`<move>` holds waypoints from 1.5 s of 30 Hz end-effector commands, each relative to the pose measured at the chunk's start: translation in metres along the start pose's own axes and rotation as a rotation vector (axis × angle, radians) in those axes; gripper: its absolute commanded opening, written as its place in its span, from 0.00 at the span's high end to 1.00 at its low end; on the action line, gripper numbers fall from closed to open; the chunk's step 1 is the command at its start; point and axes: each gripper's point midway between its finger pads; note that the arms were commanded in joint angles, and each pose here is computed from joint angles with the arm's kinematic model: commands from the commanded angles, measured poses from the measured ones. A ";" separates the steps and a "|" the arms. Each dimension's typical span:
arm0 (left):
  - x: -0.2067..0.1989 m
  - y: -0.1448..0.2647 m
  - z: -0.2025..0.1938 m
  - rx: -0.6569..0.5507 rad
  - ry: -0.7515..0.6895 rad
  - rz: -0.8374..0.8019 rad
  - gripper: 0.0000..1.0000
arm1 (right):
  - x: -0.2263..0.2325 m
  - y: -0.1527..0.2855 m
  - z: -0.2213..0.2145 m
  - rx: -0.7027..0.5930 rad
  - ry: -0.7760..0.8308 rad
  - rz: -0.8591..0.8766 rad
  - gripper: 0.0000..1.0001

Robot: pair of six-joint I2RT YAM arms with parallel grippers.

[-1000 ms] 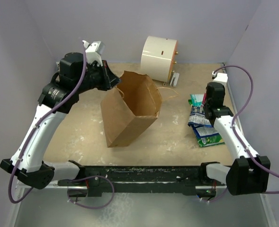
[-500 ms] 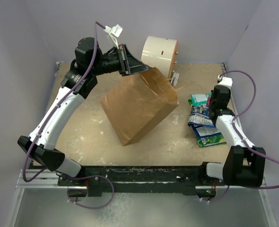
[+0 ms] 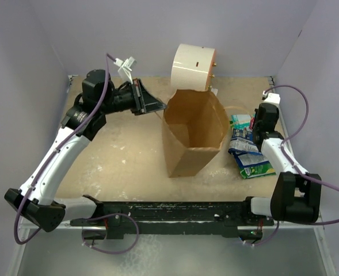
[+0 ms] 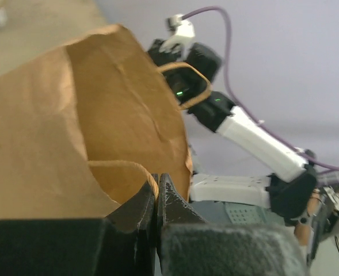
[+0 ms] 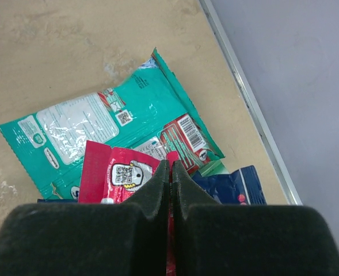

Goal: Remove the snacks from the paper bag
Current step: Adjust the paper bag at the center of the board, then reset both arms

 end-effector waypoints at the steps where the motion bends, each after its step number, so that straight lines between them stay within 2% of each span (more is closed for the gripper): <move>1: 0.051 0.014 -0.022 0.024 0.035 0.203 1.00 | 0.002 -0.009 0.001 -0.008 -0.010 -0.008 1.00; 6: 0.069 0.026 -0.026 0.022 0.024 0.321 0.98 | 0.003 -0.014 -0.016 0.048 -0.014 -0.017 1.00; 8: 0.069 0.031 -0.021 0.007 0.001 0.348 0.87 | 0.003 -0.015 -0.019 0.059 -0.012 -0.018 1.00; 9: 0.068 0.033 -0.020 0.001 -0.009 0.355 0.76 | 0.004 -0.015 -0.021 0.067 -0.008 -0.016 1.00; 11: 0.066 0.036 -0.016 -0.010 -0.029 0.363 0.61 | 0.005 -0.016 -0.026 0.091 0.002 -0.015 1.00; 13: 0.066 0.039 -0.014 -0.016 -0.045 0.377 0.50 | 0.003 -0.015 -0.029 0.109 0.007 -0.021 0.95; 16: 0.062 0.044 -0.008 -0.028 -0.078 0.390 0.36 | 0.000 -0.013 -0.032 0.131 0.023 -0.033 0.85; 19: 0.058 0.049 -0.002 -0.037 -0.111 0.406 0.26 | -0.004 -0.007 -0.032 0.145 0.039 -0.042 0.70; 21: 0.058 0.054 0.000 -0.039 -0.132 0.424 0.07 | -0.004 -0.004 -0.030 0.152 0.047 -0.034 0.58; 22: 0.057 0.056 0.001 -0.040 -0.140 0.431 0.00 | -0.004 -0.002 -0.027 0.152 0.047 -0.025 0.54; 26: 0.063 0.067 0.002 -0.041 -0.157 0.501 0.01 | -0.006 0.012 -0.017 0.159 0.046 -0.008 0.38; 30: 0.074 0.086 0.006 -0.059 -0.185 0.618 0.01 | -0.010 0.033 0.011 0.108 0.041 0.012 0.24; 32: 0.077 0.096 0.010 -0.074 -0.205 0.667 0.01 | -0.010 0.045 0.026 0.091 0.029 0.026 0.12; 33: 0.078 0.101 0.013 -0.086 -0.215 0.693 0.01 | -0.008 0.053 0.038 0.080 0.025 0.035 0.02; 38: 0.080 0.124 0.031 -0.162 -0.261 0.807 0.01 | 0.030 0.112 0.096 -0.018 0.011 0.175 0.00; 42: 0.073 0.133 0.049 -0.233 -0.289 0.835 0.01 | 0.064 0.180 0.146 -0.056 -0.125 0.463 0.00; 45: 0.061 0.140 0.064 -0.302 -0.307 0.826 0.01 | 0.080 0.230 0.174 -0.064 -0.154 0.677 0.01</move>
Point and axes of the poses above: each gripper's point midway between its finger pads, its own y axis back along the fingers, its own x axis along the line the jaws close on, z = x × y, and after that the axes turned 1 degree about -y, right-handed
